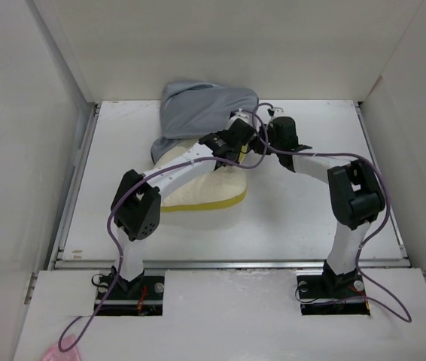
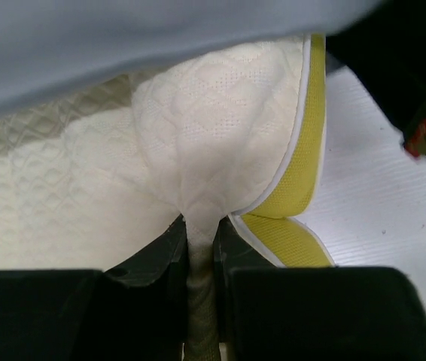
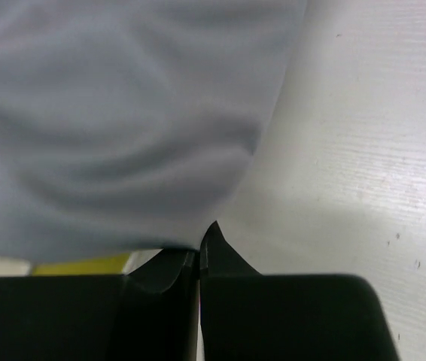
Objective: Put the pillow into the pillowcase
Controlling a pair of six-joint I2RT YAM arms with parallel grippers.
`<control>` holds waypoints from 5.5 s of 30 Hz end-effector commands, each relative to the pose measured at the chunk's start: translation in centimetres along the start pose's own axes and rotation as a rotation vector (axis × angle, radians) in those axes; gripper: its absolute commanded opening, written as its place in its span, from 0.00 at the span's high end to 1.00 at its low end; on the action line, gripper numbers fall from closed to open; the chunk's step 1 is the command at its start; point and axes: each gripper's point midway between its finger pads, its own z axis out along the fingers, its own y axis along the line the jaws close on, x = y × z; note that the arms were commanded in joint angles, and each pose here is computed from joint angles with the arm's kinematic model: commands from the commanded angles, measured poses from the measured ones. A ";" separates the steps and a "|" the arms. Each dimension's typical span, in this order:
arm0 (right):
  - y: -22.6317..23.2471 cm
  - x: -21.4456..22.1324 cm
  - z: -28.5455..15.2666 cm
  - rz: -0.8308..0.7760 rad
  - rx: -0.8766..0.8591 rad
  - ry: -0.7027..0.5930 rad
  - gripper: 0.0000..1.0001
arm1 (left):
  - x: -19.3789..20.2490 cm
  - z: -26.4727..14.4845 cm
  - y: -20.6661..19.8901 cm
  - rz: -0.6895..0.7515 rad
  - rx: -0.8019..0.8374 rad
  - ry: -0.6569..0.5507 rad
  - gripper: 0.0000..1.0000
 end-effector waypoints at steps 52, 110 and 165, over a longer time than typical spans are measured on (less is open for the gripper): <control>11.2 5.4 -16.4 -0.331 -0.181 0.142 0.06 | 11.9 -1.5 12.6 -0.429 -0.147 0.189 0.46; 10.0 -0.5 -17.6 -0.446 -0.063 0.047 1.00 | 2.5 -4.0 3.9 -0.237 0.386 -0.152 0.00; 5.2 -13.0 -16.9 -0.150 0.380 -0.569 1.00 | 0.7 -15.8 -2.4 -0.132 0.641 -0.353 1.00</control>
